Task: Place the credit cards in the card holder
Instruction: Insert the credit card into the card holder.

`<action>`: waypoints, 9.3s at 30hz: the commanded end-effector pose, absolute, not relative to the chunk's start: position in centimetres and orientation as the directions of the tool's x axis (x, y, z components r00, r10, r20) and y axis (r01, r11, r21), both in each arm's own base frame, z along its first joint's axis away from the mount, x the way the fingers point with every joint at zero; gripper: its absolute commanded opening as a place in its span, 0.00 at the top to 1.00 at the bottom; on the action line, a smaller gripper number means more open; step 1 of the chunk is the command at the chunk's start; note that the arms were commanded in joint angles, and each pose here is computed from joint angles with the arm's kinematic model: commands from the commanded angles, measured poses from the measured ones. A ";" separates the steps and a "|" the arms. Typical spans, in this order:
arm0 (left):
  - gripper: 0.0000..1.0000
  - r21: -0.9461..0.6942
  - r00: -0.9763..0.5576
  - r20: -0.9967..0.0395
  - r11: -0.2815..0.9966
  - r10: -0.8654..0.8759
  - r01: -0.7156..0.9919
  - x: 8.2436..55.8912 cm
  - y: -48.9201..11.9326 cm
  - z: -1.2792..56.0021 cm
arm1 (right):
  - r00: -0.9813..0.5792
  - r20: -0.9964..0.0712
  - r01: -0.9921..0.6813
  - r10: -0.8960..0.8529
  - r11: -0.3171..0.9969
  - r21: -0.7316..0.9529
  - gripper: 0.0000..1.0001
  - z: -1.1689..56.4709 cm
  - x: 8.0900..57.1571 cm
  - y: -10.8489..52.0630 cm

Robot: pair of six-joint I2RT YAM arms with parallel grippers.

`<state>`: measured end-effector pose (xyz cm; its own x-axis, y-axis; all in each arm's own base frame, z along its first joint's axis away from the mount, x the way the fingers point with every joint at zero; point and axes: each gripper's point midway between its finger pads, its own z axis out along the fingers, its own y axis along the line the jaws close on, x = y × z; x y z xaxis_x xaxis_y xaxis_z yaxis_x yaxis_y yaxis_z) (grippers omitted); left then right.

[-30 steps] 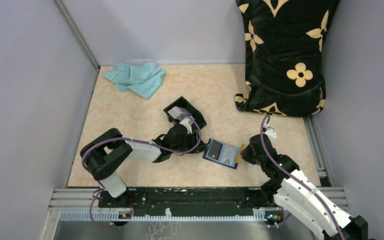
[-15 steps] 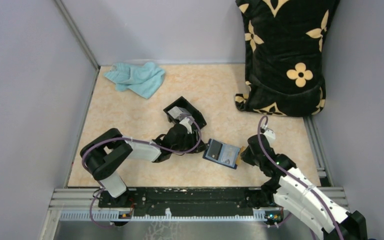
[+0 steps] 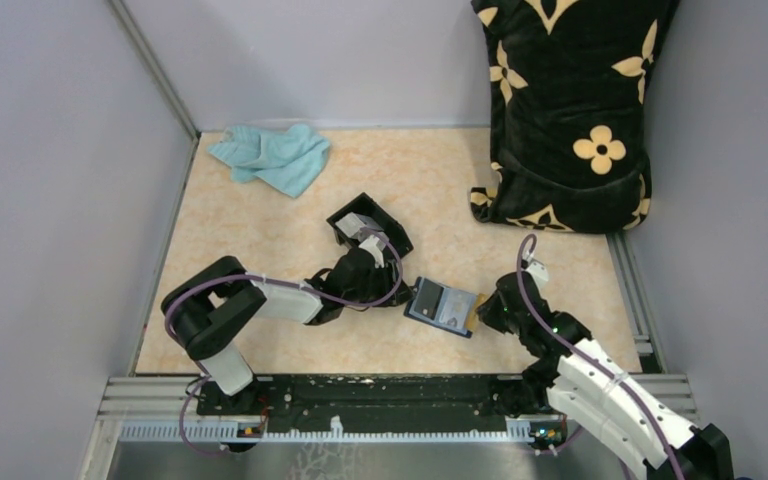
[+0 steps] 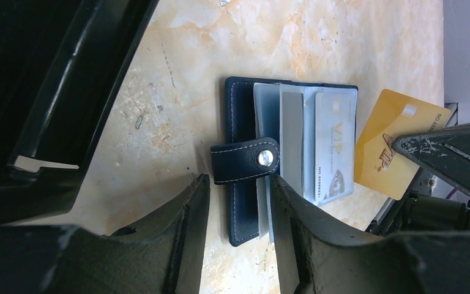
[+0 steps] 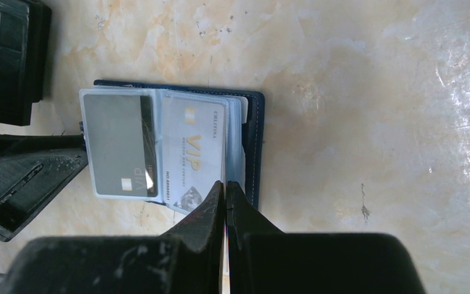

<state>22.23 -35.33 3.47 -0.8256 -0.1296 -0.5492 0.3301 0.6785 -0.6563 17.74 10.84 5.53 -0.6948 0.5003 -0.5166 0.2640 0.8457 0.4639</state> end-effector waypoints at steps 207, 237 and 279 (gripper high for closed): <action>0.57 -0.587 -0.855 -0.518 0.713 0.031 0.383 18.5 -35.2 -0.2 | -0.792 -0.444 0.097 0.418 0.805 0.585 1.00 -0.1 20.0 14.5; 0.58 -0.592 -0.870 -0.493 0.720 0.031 0.362 17.8 -34.7 -1.1 | -0.779 -0.348 0.192 0.522 0.726 0.660 1.00 0.0 17.6 16.0; 0.58 -0.573 -0.871 -0.489 0.738 0.040 0.356 17.6 -34.0 -2.4 | -0.782 -0.367 0.237 0.504 0.785 0.572 0.56 -1.9 17.6 15.4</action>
